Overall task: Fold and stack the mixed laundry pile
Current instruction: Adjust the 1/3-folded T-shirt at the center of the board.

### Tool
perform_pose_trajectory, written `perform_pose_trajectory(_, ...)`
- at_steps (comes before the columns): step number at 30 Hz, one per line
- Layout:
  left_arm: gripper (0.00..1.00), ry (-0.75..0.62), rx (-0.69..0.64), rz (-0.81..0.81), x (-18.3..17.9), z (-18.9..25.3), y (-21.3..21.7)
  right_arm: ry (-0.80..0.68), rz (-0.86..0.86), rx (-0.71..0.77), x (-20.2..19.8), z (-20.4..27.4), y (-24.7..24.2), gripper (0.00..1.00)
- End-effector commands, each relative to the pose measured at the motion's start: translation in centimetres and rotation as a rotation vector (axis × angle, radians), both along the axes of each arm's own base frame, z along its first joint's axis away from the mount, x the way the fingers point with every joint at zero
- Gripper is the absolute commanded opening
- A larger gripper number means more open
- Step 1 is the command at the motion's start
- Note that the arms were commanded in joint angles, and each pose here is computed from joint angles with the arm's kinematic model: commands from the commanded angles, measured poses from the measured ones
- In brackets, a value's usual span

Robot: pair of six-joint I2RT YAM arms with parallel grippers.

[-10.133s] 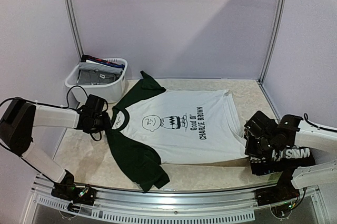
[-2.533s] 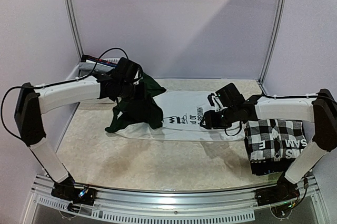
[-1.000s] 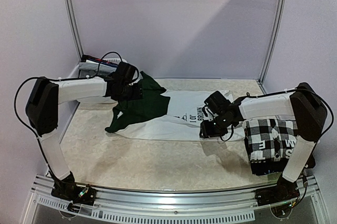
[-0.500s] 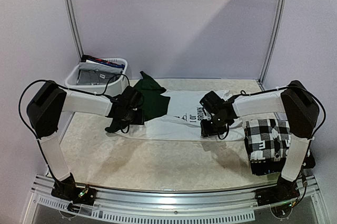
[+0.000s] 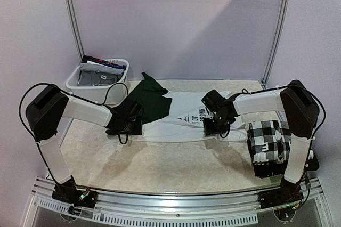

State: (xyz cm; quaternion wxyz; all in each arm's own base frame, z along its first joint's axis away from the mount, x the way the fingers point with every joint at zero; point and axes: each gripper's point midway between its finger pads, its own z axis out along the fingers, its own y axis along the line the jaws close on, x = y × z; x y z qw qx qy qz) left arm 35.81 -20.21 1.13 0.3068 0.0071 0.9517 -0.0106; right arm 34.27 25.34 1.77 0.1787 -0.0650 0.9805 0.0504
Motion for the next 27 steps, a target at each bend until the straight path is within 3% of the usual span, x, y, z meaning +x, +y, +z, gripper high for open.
perform_pose_trajectory(1, 0.56, 0.050, 0.056, 0.018, -1.7, -1.6, 1.4, 0.008, -0.012, -0.045, 0.4, -0.4, -1.1, 0.47)
perform_pose_trajectory(8, 0.56, 0.051, 0.082, 0.021, -2.1, -1.7, 2.0, 0.039, 0.022, 0.021, -1.3, 1.0, -0.6, 0.47)
perform_pose_trajectory(17, 0.55, 0.069, 0.117, 0.026, -3.2, -2.0, 3.3, 0.010, -0.060, -0.025, -2.2, 2.8, -3.6, 0.49)
perform_pose_trajectory(27, 0.54, 0.072, 0.105, 0.025, -3.6, -2.5, 3.4, 0.037, -0.081, -0.001, -2.3, 1.7, -3.9, 0.48)
